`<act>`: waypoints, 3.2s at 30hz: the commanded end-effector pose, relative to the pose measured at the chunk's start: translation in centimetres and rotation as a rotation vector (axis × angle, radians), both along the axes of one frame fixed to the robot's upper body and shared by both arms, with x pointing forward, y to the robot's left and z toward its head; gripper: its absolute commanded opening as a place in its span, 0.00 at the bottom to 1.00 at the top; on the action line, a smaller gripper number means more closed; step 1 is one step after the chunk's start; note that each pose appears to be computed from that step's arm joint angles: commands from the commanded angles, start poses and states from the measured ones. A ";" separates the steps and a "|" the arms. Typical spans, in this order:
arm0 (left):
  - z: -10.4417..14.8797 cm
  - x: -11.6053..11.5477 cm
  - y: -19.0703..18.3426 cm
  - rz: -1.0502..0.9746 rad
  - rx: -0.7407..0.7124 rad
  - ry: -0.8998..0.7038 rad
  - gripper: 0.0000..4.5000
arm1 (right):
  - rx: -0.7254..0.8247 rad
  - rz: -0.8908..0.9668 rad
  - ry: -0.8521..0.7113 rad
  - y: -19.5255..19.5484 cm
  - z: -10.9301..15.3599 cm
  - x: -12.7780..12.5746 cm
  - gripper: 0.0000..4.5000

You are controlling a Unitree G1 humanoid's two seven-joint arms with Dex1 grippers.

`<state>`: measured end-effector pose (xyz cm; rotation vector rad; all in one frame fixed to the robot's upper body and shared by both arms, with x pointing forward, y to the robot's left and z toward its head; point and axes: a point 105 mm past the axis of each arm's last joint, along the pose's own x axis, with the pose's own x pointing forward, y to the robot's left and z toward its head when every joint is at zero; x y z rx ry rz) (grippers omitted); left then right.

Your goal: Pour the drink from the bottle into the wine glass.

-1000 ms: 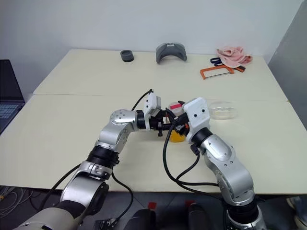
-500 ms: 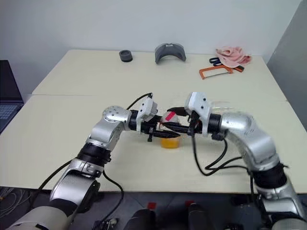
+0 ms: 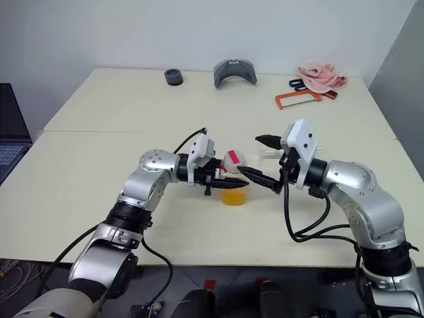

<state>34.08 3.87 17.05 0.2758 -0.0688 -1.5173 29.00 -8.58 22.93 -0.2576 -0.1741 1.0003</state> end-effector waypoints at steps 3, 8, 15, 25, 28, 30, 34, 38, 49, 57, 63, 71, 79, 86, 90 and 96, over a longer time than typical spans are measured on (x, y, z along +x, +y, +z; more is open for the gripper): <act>1.9 0.7 0.1 0.062 -0.100 -0.047 0.38 | 0.077 -0.088 -0.073 1.2 1.2 -0.8 1.00; 1.5 0.6 0.0 0.061 -0.099 -0.038 0.38 | 0.090 -0.129 -0.111 2.4 1.2 -0.5 1.00; 1.4 0.5 -0.1 0.045 -0.087 -0.040 0.38 | 0.067 -0.174 -0.151 2.7 1.3 0.7 1.00; 1.4 0.6 0.4 0.045 -0.074 -0.041 0.38 | 0.082 -0.233 -0.106 0.3 1.0 1.1 1.00; 1.4 0.6 0.4 0.045 -0.071 -0.041 0.38 | 0.085 -0.219 -0.091 0.2 1.0 0.9 1.00; 1.4 0.6 0.4 0.045 -0.070 -0.042 0.38 | 0.086 -0.208 -0.081 0.2 1.0 0.8 1.00; 1.4 0.7 0.4 0.046 -0.070 -0.043 0.38 | 0.079 -0.189 -0.066 0.3 0.9 0.6 1.00; 1.5 0.8 0.5 0.049 -0.069 -0.045 0.38 | 0.075 -0.183 -0.062 0.3 0.9 0.5 1.00; 1.4 0.8 0.8 0.059 -0.071 -0.047 0.38 | 0.097 -0.091 -0.012 1.1 0.9 -0.7 1.00; 1.5 1.0 1.0 0.069 -0.071 -0.051 0.38 | 0.098 -0.073 0.015 0.2 1.1 -0.7 1.00; 1.8 1.2 1.1 0.093 -0.083 -0.067 0.38 | 0.066 -0.046 -0.027 -0.4 1.2 -0.9 1.00; 2.2 0.5 1.1 0.047 -0.111 -0.054 0.38 | 0.065 0.020 0.022 -0.3 1.0 -1.0 1.00; 2.2 -0.7 1.2 -0.037 -0.110 -0.009 0.38 | 0.067 0.070 0.085 1.2 1.1 -0.6 1.00; 2.1 -0.6 1.1 -0.044 -0.079 -0.025 0.38 | 0.041 0.105 0.082 2.3 1.2 -0.1 1.00; 1.7 -0.6 1.2 -0.048 -0.056 -0.030 0.38 | 0.043 0.100 0.075 2.5 1.3 0.3 1.00; 1.5 -0.5 1.2 -0.044 -0.045 -0.038 0.38 | 0.044 0.109 0.084 2.9 1.2 0.4 1.00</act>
